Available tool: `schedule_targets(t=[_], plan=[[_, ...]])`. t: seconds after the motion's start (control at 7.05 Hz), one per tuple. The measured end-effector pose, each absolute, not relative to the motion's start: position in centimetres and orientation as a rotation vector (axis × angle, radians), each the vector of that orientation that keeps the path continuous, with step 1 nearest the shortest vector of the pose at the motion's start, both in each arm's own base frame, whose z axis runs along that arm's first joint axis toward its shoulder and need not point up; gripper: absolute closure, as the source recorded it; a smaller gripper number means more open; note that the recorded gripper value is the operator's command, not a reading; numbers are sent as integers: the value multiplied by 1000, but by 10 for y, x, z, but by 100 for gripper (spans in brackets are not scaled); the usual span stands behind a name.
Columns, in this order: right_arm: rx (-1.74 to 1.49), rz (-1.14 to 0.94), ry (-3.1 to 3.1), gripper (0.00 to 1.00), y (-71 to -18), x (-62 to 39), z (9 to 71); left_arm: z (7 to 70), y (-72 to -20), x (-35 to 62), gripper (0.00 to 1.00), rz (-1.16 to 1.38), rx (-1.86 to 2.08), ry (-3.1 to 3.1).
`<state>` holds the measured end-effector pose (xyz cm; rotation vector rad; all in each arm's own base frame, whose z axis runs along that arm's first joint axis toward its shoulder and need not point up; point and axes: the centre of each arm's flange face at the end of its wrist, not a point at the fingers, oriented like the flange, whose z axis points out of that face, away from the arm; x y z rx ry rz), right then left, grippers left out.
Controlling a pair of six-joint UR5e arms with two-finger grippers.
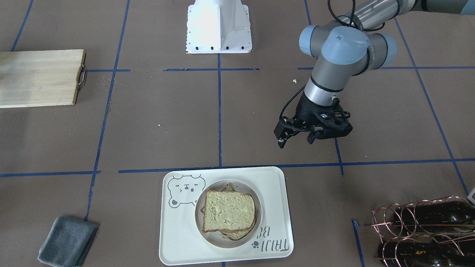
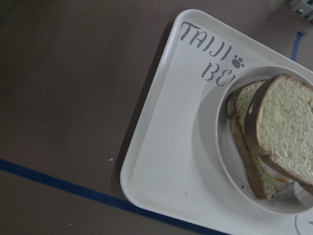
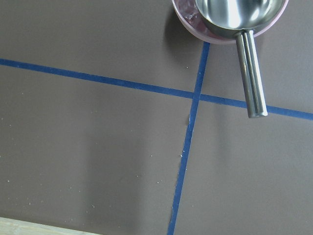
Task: Make sandwich and place on tray
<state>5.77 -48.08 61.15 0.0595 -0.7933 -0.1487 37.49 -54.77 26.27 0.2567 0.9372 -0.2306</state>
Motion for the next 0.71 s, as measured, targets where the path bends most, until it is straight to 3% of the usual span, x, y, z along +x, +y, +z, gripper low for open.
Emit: schedule_targets(t=[0.71], plan=[[57, -98, -794, 0, -471, 78, 621, 364, -564, 167, 0, 197, 465, 744]])
